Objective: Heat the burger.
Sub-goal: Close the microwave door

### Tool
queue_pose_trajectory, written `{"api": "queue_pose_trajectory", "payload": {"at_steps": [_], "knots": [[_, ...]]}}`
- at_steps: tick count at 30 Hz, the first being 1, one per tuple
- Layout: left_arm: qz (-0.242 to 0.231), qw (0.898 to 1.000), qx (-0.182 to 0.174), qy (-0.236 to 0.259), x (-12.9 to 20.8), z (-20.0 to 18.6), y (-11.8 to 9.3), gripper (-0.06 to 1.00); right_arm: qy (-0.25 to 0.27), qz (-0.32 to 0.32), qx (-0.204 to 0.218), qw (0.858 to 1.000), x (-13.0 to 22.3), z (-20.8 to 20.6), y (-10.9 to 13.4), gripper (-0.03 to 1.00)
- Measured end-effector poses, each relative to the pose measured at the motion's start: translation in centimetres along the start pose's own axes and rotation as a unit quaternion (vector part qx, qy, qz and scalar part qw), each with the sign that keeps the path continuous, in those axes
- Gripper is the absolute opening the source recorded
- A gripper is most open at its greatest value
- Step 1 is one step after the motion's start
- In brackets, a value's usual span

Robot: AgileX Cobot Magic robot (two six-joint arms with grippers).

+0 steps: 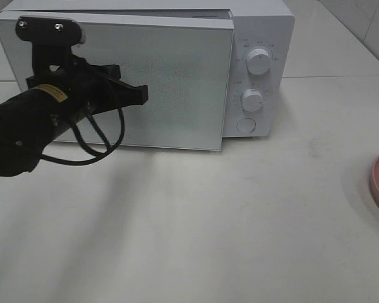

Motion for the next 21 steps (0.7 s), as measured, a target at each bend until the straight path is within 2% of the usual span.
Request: {"api": "queue_pose_trajectory", "payload": {"at_steps": [7,12,21], "knots": [[-0.006,1.000,-0.005,0.018,0.1,2.9,-1.4,0.00,0.000,0.000,0.000,1.000,0.0,0.0,0.0,0.74],[-0.003,0.999,0.002,0.046,0.8,3.9,-2.3,0.00,0.000,0.000,0.000,1.000,0.0,0.0,0.0,0.74],[0.011,0.998,0.000,0.059,1.0,5.4,-3.2,0.00,0.000,0.000,0.000,1.000,0.0,0.0,0.0,0.74]]}}
Point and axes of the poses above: a point on each arm's last joint axis where the gripper is mounted, z pointing out along that axis toward the gripper, y along the wrist's bending axis when the last joint is at zero, x = y × z, the point moved 4 cm from there along z, pointing out along that axis toward the gripper, and after that the axes turned 15 degrees about -z, right-handed, at the moved point
